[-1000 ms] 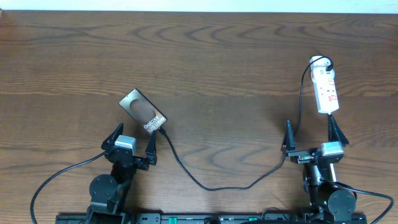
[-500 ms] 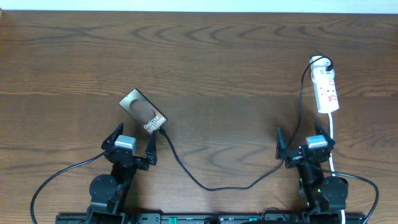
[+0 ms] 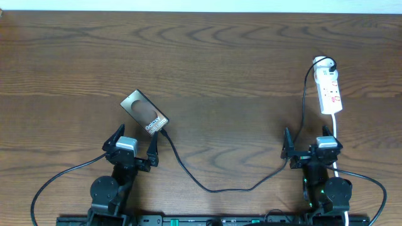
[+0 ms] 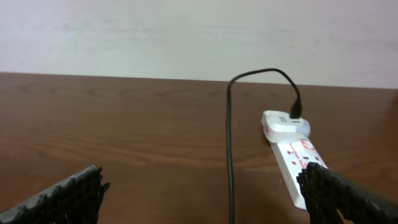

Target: Plug charger to phone and switch on socket

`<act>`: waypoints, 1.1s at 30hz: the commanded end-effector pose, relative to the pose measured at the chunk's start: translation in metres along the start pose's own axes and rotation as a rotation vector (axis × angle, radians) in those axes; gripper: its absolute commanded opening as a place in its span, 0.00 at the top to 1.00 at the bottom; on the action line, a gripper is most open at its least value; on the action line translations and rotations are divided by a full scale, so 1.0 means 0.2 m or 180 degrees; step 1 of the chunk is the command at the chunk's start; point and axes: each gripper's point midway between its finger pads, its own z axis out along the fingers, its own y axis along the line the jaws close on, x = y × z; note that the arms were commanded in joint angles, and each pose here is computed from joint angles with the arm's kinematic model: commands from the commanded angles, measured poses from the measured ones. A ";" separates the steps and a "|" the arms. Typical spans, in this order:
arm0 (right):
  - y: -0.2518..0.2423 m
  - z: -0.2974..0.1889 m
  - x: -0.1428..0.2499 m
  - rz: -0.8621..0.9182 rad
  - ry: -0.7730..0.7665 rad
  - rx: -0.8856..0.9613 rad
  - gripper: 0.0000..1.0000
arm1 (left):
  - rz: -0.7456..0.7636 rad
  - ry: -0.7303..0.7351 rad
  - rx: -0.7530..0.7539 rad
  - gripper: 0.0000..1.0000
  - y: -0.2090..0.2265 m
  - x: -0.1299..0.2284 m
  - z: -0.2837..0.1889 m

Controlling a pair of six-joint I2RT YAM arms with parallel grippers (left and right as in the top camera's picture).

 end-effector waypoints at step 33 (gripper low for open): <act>-0.04 0.00 0.01 0.0125 0.0006 0.0141 0.01 | 0.0028 0.0150 0.0115 0.10 -0.03 0.07 0.00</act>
